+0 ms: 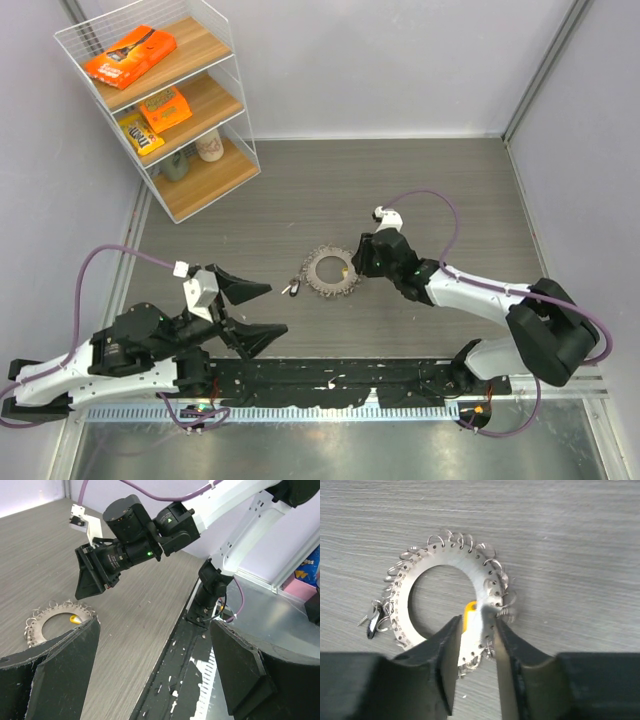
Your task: Put the keys on the keyring
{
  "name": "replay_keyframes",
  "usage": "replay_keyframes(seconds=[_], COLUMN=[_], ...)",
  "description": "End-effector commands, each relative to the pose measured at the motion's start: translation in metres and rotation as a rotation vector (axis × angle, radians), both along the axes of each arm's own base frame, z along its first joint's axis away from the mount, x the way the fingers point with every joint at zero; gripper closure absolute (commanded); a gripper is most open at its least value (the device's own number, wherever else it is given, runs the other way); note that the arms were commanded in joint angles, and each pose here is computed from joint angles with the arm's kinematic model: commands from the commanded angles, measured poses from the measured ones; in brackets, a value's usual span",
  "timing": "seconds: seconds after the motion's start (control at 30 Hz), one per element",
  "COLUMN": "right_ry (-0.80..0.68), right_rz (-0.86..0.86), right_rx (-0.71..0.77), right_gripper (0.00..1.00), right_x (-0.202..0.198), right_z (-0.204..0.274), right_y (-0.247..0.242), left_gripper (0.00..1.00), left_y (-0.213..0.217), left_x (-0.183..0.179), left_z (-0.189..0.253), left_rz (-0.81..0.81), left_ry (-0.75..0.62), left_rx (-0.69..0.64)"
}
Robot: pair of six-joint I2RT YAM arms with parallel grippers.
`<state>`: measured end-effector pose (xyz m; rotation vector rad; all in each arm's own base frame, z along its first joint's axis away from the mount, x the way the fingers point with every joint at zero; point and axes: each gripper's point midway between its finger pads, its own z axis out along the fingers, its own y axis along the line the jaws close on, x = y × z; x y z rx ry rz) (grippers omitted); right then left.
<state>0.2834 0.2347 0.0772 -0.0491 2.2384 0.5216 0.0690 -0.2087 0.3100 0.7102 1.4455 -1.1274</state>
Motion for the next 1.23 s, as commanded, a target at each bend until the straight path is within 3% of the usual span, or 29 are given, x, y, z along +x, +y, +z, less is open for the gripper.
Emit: replay_keyframes(seconds=[0.0, 0.13, 0.23, 0.27, 0.47, 0.7, 1.0, 1.2], right_ry=[-0.108, -0.168, -0.213, -0.221, -0.26, -0.317, -0.437, -0.462], right_rz=[-0.043, -0.05, -0.058, -0.059, -0.15, -0.311, -0.214, -0.146], right_rx=[0.014, 0.012, -0.004, -0.006, -0.009, -0.144, -0.049, -0.054], right_gripper=[0.55, 0.29, 0.15, 0.04, 0.04, 0.04, 0.05, 0.04], right_x=[0.022, 0.019, 0.013, 0.011, 0.002, -0.001, -0.014, -0.015], right_z=[0.036, 0.065, 0.093, 0.099, 0.144, 0.184, 0.235, 0.241], right_y=[-0.003, -0.013, -0.026, -0.028, -0.056, -0.105, -0.1, -0.091], left_gripper=[0.0, 0.01, 0.0, 0.0, 0.01, 0.0, 0.0, 0.01], left_y=[0.005, 0.009, 0.009, 0.009, 0.009, 0.013, 0.009, 0.008], left_x=[0.009, 0.015, 0.016, 0.016, 0.021, 0.028, 0.037, 0.038], left_z=[0.014, 0.015, 0.019, 0.022, 0.026, 0.039, 0.045, 0.039], left_rz=[0.059, 0.093, 0.098, 0.095, 0.121, 0.165, 0.209, 0.212], left_ry=[-0.001, -0.009, -0.027, -0.031, -0.034, -0.05, -0.093, -0.074], left_rx=[-0.059, -0.024, -0.011, -0.014, 0.0, -0.005, 0.028, 0.047])
